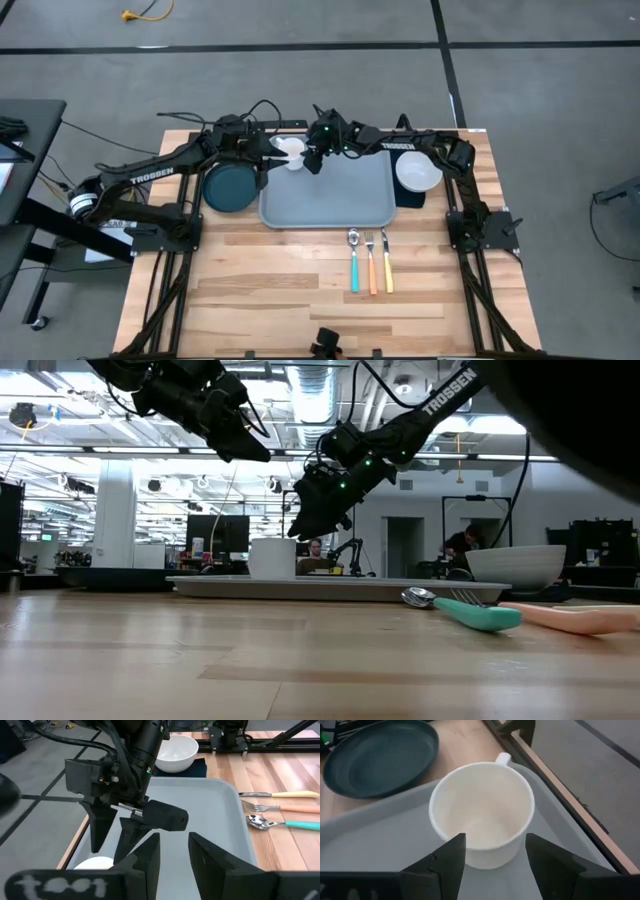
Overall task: Set up tray
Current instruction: Put the white mug on the gray tray
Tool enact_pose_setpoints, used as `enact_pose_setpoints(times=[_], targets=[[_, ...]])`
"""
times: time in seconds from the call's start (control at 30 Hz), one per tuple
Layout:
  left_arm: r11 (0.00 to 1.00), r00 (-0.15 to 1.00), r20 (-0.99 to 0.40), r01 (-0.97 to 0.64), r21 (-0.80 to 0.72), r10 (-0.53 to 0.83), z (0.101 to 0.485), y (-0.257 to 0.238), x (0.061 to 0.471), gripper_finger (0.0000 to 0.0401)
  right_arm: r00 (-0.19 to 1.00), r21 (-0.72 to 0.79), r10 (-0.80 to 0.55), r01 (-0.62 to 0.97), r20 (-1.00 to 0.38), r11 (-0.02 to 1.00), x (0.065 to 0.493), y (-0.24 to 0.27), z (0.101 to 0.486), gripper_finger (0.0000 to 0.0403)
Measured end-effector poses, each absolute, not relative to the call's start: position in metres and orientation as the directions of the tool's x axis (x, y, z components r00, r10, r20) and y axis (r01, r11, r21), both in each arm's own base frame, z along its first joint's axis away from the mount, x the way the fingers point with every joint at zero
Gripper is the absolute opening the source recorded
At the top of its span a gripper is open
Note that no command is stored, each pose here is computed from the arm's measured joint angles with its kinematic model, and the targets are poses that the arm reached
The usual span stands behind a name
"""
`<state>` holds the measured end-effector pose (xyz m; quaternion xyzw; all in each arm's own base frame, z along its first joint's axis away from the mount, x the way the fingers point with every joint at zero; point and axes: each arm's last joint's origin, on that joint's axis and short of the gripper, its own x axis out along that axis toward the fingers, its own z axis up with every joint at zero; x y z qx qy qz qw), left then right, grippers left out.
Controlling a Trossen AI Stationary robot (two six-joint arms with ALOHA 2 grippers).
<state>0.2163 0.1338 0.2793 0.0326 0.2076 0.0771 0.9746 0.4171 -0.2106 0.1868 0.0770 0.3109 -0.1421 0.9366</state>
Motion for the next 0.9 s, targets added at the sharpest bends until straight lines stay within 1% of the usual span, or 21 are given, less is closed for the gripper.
enact_pose_setpoints(times=[0.13,0.27,0.37,0.43,0.53,0.6,0.7,0.8,0.9], targets=[[0.989,0.905,-0.398,-0.122,0.088,0.147,0.278,0.134,0.217,0.0091,0.765,0.056,-0.218,0.314,-0.606,0.948,0.417,-0.21,0.187,0.0201],[0.998,0.921,-0.384,-0.05,0.049,0.065,0.274,0.134,0.225,0.0091,0.74,0.042,-0.234,0.333,-0.63,0.942,0.415,-0.208,0.188,0.0201],[1.0,0.921,-0.388,-0.001,-0.002,0.0,0.261,0.136,0.24,0.0091,0.686,-0.028,-0.312,0.391,-0.658,0.92,0.408,-0.207,0.197,0.0201],[1.0,0.919,-0.394,-0.011,-0.021,0.002,0.249,0.14,0.251,0.0091,0.613,-0.097,-0.381,0.444,-0.692,0.891,0.399,-0.206,0.205,0.0201],[0.995,0.922,-0.383,-0.084,-0.051,0.058,0.235,0.15,0.265,0.0091,0.476,-0.221,-0.505,0.532,-0.72,0.817,0.384,-0.204,0.22,0.0201],[0.987,0.93,-0.347,-0.148,-0.055,0.121,0.23,0.156,0.273,0.0091,0.384,-0.298,-0.58,0.583,-0.718,0.756,0.372,-0.202,0.232,0.0201],[0.966,0.927,-0.298,-0.253,-0.046,0.229,0.222,0.158,0.288,0.0091,0.259,-0.389,-0.657,0.632,-0.708,0.67,0.354,-0.199,0.251,0.0201],[0.939,0.903,-0.277,-0.345,-0.01,0.329,0.207,0.152,0.305,0.0091,0.189,-0.427,-0.702,0.677,-0.687,0.599,0.337,-0.198,0.269,0.0201],[0.905,0.861,-0.295,-0.423,0.042,0.415,0.191,0.146,0.316,0.0091,0.171,-0.414,-0.711,0.71,-0.682,0.569,0.321,-0.199,0.286,0.0201]])
